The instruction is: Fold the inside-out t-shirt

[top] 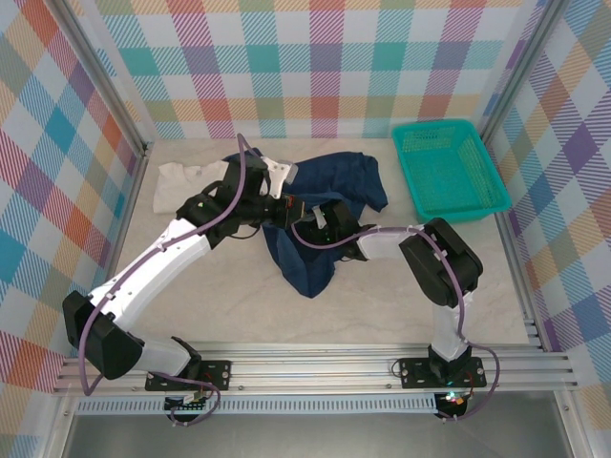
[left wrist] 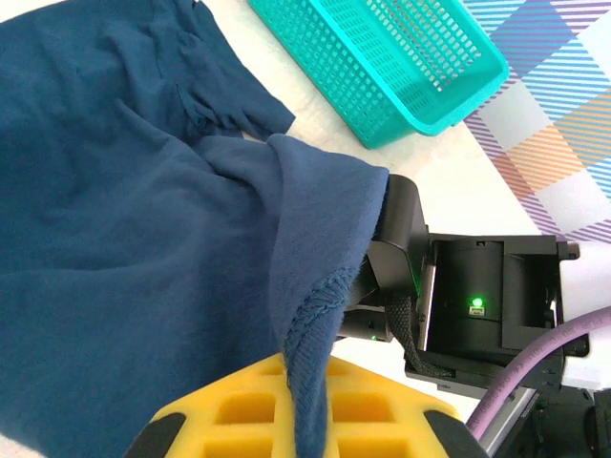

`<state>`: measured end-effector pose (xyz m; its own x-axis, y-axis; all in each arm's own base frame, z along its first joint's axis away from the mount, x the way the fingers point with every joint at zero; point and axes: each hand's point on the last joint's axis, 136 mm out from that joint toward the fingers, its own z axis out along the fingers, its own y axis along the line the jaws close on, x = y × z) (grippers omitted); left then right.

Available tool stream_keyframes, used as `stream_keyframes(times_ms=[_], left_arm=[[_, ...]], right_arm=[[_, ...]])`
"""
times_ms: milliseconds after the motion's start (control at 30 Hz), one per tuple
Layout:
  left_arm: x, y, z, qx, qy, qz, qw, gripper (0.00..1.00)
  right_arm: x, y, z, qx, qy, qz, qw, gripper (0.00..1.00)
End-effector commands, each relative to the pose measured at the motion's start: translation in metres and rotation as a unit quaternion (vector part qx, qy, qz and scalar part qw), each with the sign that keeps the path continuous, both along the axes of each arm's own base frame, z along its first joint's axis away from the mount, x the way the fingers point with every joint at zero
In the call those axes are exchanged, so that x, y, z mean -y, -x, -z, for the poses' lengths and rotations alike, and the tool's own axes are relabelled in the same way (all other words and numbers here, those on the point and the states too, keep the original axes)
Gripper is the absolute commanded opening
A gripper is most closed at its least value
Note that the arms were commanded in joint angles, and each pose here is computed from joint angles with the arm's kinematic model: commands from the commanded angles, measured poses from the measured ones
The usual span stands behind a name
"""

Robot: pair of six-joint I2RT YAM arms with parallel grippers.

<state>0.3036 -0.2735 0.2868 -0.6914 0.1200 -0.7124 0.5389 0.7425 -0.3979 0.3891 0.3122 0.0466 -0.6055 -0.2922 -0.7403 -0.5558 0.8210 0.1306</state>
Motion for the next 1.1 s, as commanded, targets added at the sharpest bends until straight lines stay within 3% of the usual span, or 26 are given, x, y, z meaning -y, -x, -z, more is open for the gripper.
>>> stream_keyframes(times_ms=[0,300,767,933,1067], left_arm=[[0.005,0.011,-0.022,0.026,0.028,0.028,0.999,0.0],[0.039,0.036,-0.08,0.044,0.151,0.116,0.981,0.0],[0.038,0.064,-0.104,0.062,0.17,0.156,0.971,0.0],[0.035,0.066,-0.111,0.076,0.175,0.152,0.97,0.0],[0.039,0.058,-0.104,0.07,0.166,0.143,0.973,0.0]], right_arm=[[-0.005,-0.007,-0.017,0.013,-0.019,-0.012,1.0,0.47],[0.001,-0.041,0.004,0.008,0.096,0.023,0.995,0.5],[0.002,-0.07,0.006,0.001,0.199,0.019,0.98,0.66],[-0.008,-0.071,0.003,0.038,0.226,-0.039,0.973,0.75],[-0.022,-0.068,-0.002,0.061,0.237,-0.068,0.967,0.76]])
